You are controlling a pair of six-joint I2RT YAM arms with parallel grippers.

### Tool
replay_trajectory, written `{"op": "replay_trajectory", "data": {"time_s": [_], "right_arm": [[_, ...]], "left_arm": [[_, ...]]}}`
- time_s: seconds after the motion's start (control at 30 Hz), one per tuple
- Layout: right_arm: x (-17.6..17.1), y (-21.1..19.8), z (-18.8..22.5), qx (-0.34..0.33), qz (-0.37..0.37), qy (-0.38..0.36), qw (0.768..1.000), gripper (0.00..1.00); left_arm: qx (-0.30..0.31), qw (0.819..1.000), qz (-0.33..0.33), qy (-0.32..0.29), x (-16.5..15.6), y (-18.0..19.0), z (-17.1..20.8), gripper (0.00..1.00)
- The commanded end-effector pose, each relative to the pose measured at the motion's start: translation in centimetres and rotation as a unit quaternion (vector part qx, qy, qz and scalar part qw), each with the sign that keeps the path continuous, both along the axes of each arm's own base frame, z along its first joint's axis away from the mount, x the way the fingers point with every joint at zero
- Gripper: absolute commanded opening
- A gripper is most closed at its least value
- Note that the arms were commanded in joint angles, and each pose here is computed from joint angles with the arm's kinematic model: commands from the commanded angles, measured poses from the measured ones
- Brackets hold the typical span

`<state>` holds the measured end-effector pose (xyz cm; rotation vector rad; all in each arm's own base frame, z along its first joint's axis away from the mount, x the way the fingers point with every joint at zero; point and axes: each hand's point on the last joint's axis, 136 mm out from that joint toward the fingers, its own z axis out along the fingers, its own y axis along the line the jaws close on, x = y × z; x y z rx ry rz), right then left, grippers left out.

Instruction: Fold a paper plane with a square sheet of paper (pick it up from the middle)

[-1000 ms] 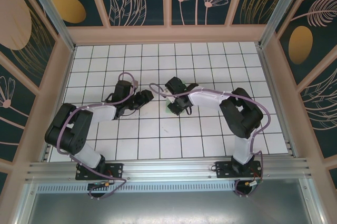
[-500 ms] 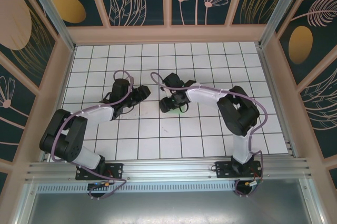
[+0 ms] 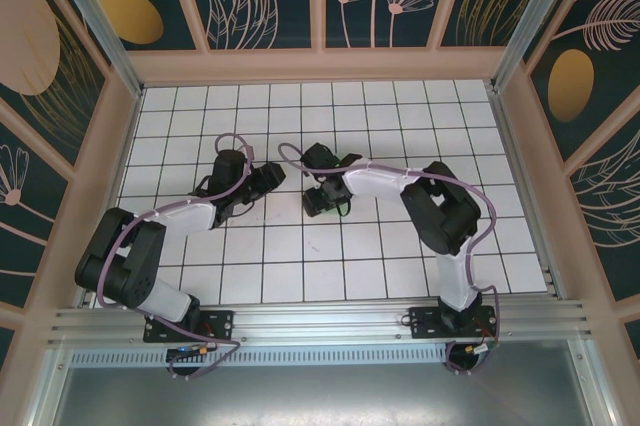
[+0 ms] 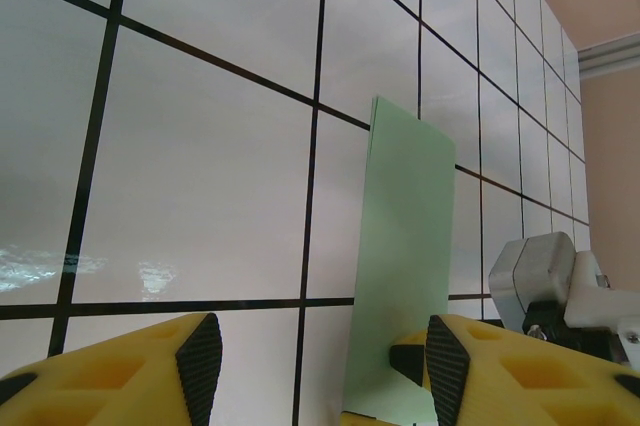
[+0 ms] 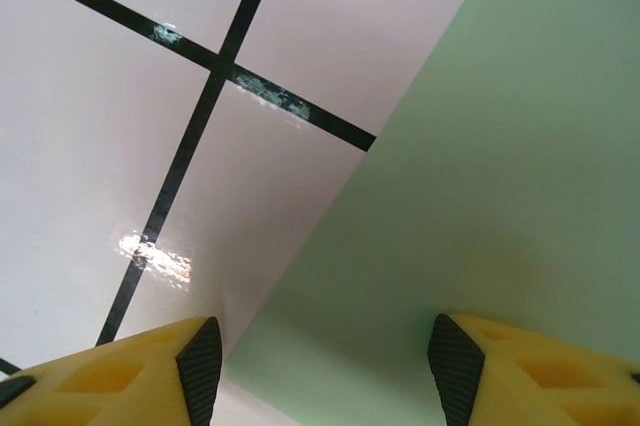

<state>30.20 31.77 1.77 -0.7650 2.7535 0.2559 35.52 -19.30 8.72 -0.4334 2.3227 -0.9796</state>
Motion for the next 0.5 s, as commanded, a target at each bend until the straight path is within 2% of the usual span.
{"op": "replay_trajectory", "data": {"time_s": [0.0, 0.47], "right_arm": [[-1.34, -2.6, -3.11, -0.078, -0.009, 0.031, 0.996, 0.62], [-1.33, -2.63, -3.68, -0.089, -0.013, 0.028, 0.996, 0.54]], "left_arm": [[0.005, 1.0, -0.005, -0.005, -0.2, 0.15, 0.14, 0.59], [0.014, 1.0, 0.007, -0.004, -0.44, 0.76, -0.2, 0.59]]}}
